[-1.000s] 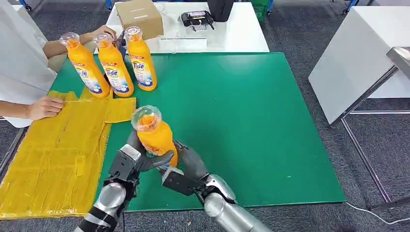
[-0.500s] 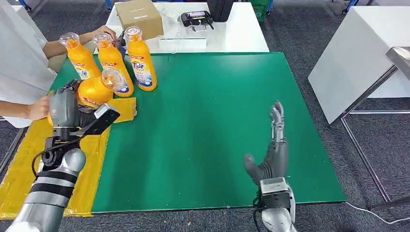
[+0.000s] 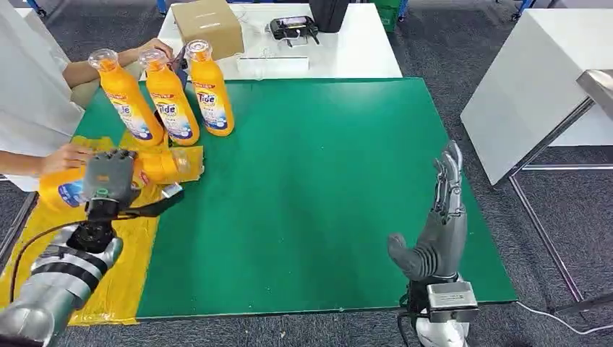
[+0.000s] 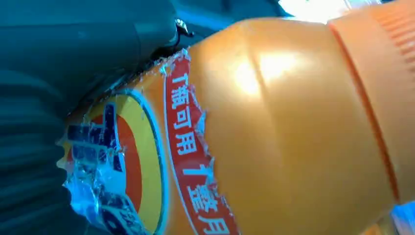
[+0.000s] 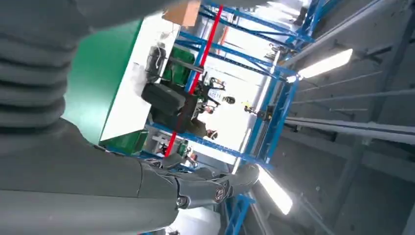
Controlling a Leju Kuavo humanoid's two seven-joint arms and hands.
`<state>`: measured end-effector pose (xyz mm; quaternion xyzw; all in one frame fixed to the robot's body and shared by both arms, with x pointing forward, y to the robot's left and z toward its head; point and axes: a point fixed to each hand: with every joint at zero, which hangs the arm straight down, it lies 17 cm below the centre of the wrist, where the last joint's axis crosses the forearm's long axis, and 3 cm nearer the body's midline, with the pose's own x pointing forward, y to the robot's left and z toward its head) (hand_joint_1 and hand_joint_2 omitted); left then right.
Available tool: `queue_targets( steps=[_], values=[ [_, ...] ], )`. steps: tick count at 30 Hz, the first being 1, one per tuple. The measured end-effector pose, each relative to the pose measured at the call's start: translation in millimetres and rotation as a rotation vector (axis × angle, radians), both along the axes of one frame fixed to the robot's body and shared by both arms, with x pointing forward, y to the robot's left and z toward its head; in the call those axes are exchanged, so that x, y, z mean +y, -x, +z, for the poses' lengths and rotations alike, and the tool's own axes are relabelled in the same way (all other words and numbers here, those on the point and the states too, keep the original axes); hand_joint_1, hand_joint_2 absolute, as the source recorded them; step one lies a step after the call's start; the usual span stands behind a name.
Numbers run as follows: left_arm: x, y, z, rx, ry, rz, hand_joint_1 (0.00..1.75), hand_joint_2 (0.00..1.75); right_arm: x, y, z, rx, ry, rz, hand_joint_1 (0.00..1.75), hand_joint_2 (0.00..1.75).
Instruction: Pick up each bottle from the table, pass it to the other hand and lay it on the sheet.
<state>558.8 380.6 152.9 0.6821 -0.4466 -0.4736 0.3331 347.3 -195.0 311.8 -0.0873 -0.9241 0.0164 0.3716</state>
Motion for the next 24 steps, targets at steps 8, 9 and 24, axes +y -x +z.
queue_targets(
  steps=[8,9,24],
  values=[
    [22.7,32.4,-83.8,0.166,0.025,0.028,0.00,1.75,-11.6,-3.6,-1.4,0.016,0.003,-0.003,0.00,1.75],
    [23.9,34.2,-87.3,0.169,0.054,0.034,0.00,1.75,-11.6,-3.8,-1.7,0.017,0.005,-0.003,0.00,1.75],
    [-30.5,77.6,10.5,-0.271,0.637,-0.254,0.00,0.00,-13.6,4.4,-33.1,0.106,0.054,-0.027,0.00,1.75]
  ],
)
